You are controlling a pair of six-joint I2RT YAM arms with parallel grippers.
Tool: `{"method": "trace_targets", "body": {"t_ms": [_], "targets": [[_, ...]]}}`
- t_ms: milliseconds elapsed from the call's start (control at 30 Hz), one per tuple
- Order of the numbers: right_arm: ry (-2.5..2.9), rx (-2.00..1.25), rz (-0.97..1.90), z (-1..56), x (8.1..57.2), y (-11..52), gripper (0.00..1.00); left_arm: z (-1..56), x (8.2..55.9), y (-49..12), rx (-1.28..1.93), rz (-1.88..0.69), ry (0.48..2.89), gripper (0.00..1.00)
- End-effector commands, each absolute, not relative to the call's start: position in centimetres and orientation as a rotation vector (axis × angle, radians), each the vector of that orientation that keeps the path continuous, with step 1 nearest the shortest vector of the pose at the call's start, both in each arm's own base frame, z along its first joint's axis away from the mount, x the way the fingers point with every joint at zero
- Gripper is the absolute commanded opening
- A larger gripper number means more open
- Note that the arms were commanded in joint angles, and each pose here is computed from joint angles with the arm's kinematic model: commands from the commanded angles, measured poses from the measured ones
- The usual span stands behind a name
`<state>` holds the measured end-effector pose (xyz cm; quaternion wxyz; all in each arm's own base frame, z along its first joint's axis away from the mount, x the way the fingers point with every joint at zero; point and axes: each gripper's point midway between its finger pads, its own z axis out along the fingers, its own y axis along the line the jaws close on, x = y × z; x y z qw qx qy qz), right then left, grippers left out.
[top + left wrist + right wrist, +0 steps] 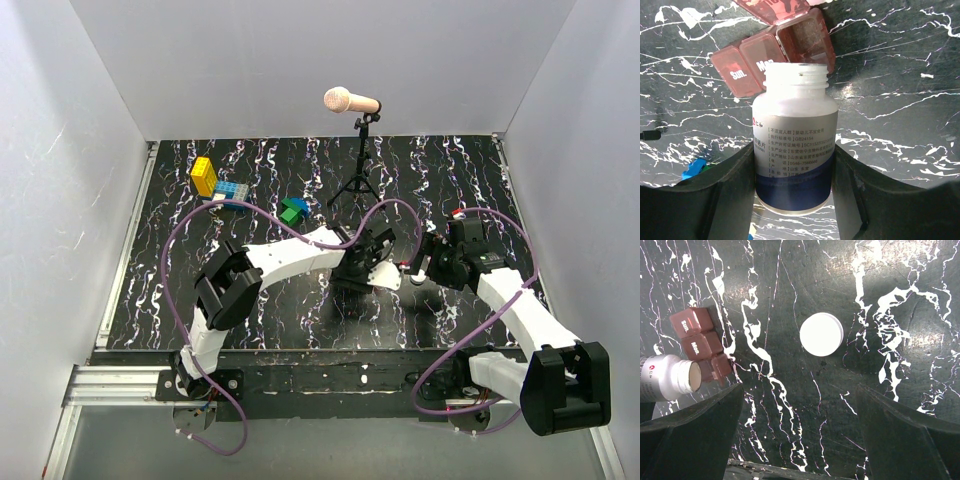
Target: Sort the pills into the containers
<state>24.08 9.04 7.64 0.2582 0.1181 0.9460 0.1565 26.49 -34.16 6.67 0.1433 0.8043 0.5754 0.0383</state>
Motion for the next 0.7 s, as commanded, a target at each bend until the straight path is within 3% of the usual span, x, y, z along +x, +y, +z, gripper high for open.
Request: {"method": "trace_targets", "body": {"t_ms": [0, 667], "targets": [[2.562, 0.299, 0.432, 7.82, 24.15, 9.08, 0.98, 9.23, 27.16, -35.42, 2.28, 0.144, 1.582, 0.0], [2.565, 0.297, 0.432, 7.73, 24.1, 9.05, 0.98, 9.99, 27.02, -35.87, 2.25, 0.168, 1.566, 0.0]]}}
